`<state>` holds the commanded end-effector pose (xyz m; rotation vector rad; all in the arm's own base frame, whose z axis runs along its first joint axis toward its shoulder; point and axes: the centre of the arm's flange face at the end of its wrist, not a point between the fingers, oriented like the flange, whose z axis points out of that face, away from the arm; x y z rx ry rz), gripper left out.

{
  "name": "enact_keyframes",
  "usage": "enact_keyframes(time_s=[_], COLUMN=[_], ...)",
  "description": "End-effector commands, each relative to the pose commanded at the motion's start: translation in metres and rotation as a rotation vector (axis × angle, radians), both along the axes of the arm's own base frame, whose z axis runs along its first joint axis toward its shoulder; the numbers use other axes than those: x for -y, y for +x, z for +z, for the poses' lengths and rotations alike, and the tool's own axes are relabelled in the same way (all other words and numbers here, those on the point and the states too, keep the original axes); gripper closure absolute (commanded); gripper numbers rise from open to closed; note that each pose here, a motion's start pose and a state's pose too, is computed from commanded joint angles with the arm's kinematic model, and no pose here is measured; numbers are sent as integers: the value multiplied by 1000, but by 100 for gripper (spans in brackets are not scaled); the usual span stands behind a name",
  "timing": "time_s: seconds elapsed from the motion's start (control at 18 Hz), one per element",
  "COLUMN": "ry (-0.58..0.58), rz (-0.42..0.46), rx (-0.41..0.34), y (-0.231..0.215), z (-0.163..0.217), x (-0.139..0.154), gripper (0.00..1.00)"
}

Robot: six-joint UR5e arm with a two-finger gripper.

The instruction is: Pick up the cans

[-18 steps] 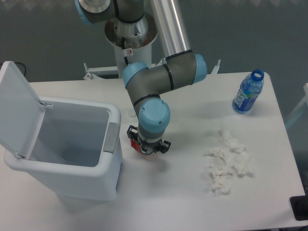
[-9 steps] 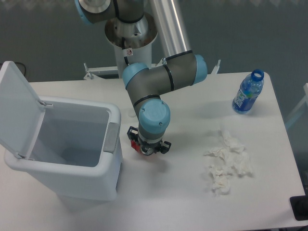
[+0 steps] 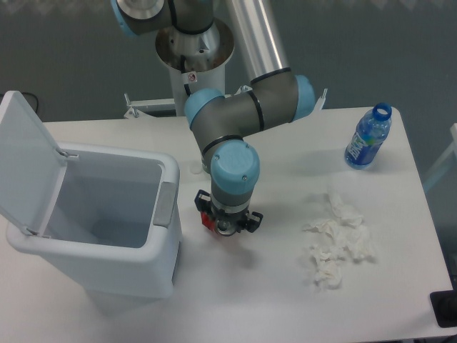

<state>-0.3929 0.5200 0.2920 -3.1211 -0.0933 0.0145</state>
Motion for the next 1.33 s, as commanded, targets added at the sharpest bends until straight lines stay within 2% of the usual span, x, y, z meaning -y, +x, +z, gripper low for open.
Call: enact_keyframes(time_s=[0.11, 0.39, 0.56, 0.67, 0.89, 1.33], ry=[7, 15, 27, 32, 45, 41], rz=[-58, -271, -333, -376, -393, -389], rx=[-19, -80, -126, -141, -164, -151], y=[-8, -44, -69, -70, -75, -73], z=[8, 41, 66, 72, 83, 79], x=[1, 35, 51, 52, 46, 51], gripper=[40, 40, 40, 40, 40, 40])
